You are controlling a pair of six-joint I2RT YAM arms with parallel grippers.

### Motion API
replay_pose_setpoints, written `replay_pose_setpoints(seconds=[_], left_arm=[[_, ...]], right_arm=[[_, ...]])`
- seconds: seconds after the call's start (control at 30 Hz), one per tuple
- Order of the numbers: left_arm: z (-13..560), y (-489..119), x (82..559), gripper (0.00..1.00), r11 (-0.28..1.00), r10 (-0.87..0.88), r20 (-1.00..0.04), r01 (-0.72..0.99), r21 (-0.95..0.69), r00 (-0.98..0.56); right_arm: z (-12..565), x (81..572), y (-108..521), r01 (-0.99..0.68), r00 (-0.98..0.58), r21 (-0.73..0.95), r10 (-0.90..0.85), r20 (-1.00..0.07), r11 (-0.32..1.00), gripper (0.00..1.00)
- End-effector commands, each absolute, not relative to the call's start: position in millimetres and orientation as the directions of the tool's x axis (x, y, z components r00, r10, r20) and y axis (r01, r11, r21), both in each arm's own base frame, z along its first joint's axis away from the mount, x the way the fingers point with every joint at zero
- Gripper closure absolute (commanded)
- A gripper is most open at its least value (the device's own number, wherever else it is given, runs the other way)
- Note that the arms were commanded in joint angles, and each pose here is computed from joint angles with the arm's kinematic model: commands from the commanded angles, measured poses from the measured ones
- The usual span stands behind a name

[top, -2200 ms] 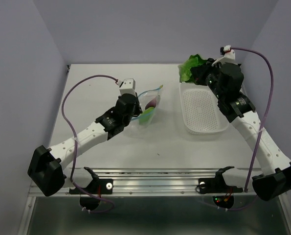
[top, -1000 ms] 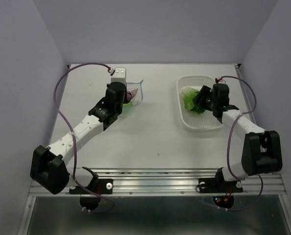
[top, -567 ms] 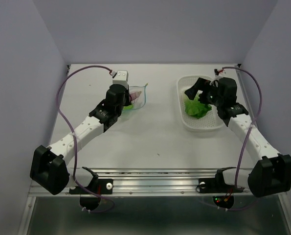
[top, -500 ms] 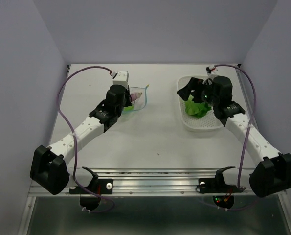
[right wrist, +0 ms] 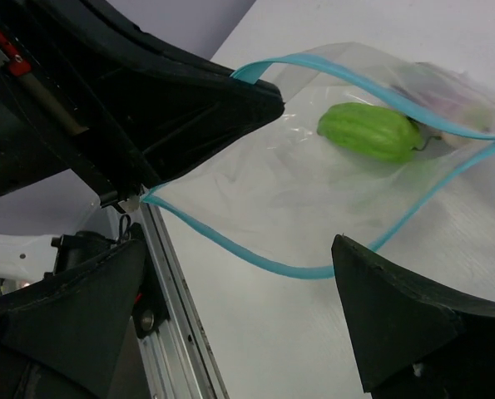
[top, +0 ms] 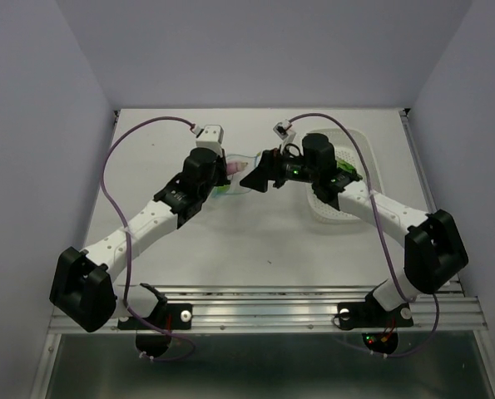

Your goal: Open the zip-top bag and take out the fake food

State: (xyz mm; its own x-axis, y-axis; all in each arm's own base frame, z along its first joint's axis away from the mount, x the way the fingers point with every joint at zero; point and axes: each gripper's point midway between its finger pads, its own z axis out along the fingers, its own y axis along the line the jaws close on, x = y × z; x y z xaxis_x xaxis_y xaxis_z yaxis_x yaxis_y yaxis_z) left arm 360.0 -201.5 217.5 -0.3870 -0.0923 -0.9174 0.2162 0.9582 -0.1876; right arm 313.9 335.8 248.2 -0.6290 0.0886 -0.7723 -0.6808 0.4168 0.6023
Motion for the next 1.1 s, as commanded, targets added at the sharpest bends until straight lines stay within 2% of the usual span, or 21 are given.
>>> replay_pose_setpoints(seconds=[0.0, 0.13, 0.37, 0.5, 0.7, 0.8, 0.83, 1.07], left_arm=[[242, -206, 355, 1.00, 0.939, -0.155, -0.932, 0.243, -0.242, -0.329], [238, -207, 353, 1.00, 0.937, -0.148, -0.929, 0.253, -0.242, -0.340], [242, -209, 346, 1.00, 0.926, -0.161, -0.927, 0.273, -0.260, -0.338], [242, -210, 344, 1.00, 0.923, -0.161, -0.927, 0.280, -0.263, -0.340], [240, -214, 343, 1.00, 0.915, -0.175, -0.921, 0.288, -0.282, -0.348], [240, -219, 342, 1.00, 0.906, -0.179, -0.919, 0.305, -0.293, -0.353], [239, -221, 342, 1.00, 0.902, -0.178, -0.917, 0.313, -0.297, -0.356], [232, -237, 339, 1.00, 0.874, -0.188, -0.903, 0.355, -0.333, -0.386]], right_arm=[[289, 312, 363, -0.810, -0.505, 0.516, 0.116, -0.856, 0.279, 0.00], [284, 320, 377, -0.839, -0.457, 0.466, 0.102, -0.884, 0.280, 0.00], [245, 352, 381, -0.789, -0.468, 0.453, 0.072, -0.881, 0.415, 0.04], [219, 365, 384, -0.750, -0.476, 0.433, 0.046, -0.878, 0.500, 0.12], [193, 366, 392, -0.716, -0.465, 0.384, 0.011, -0.885, 0.582, 0.20], [184, 374, 393, -0.659, -0.457, 0.384, 0.061, -0.887, 0.647, 0.22], [177, 373, 392, -0.655, -0.466, 0.385, 0.053, -0.883, 0.650, 0.23], [171, 386, 391, -0.539, -0.491, 0.541, 0.281, -0.825, 0.646, 0.27]])
